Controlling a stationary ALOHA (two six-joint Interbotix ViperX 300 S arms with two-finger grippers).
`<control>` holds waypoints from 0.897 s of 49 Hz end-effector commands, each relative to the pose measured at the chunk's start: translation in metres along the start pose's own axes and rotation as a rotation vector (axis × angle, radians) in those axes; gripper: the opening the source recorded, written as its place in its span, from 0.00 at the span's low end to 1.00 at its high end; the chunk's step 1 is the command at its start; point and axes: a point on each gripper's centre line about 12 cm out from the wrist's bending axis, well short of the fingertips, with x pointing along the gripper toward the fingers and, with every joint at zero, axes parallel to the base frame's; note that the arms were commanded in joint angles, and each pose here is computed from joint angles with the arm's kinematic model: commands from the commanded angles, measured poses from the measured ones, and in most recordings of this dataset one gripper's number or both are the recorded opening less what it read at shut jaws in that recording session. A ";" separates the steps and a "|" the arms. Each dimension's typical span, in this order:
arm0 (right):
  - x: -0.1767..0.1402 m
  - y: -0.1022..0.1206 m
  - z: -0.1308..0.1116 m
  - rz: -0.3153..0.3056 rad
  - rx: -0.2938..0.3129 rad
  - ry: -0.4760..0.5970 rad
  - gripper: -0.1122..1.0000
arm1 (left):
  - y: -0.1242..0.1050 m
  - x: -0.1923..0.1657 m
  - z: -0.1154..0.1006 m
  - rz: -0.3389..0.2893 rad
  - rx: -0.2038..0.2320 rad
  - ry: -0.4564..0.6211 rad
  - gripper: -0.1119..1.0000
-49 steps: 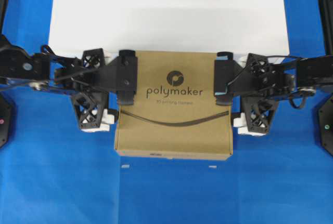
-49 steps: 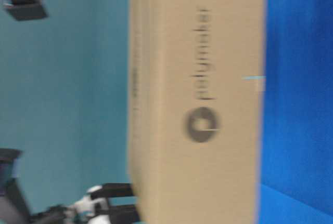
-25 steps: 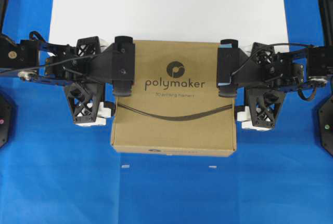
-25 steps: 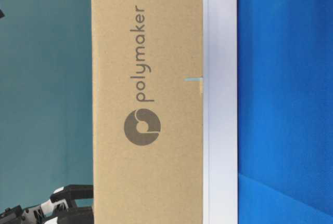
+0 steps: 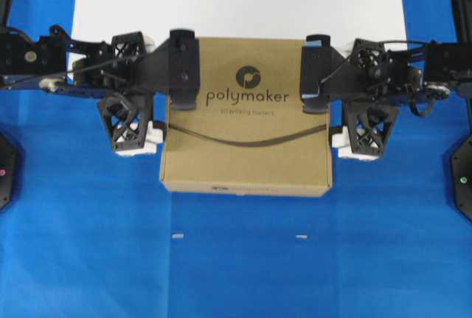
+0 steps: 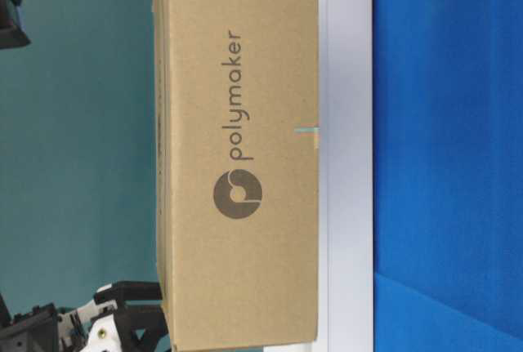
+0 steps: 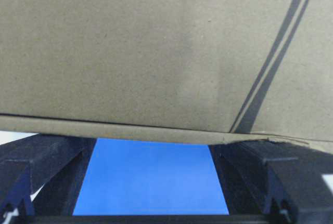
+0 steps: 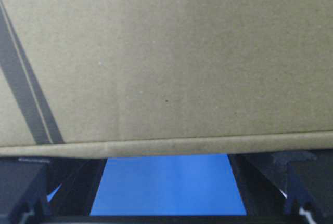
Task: Place the cardboard box on the stand after clamping it between your arms.
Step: 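Lift the clamped box and carry it back over the white stand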
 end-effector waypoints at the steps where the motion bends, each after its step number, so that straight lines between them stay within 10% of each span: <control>1: -0.037 -0.010 0.066 -0.010 0.060 -0.257 0.98 | 0.012 -0.031 0.059 0.022 -0.057 -0.214 0.83; 14: -0.034 -0.035 0.075 0.005 0.068 -0.277 0.98 | 0.040 -0.027 0.061 0.073 -0.095 -0.214 0.83; 25: -0.028 -0.054 0.086 0.040 0.032 -0.306 0.98 | 0.050 -0.014 0.071 0.100 0.021 -0.198 0.83; 44: -0.019 -0.091 0.094 0.033 0.013 -0.278 0.98 | 0.093 -0.013 0.080 0.180 0.030 -0.207 0.83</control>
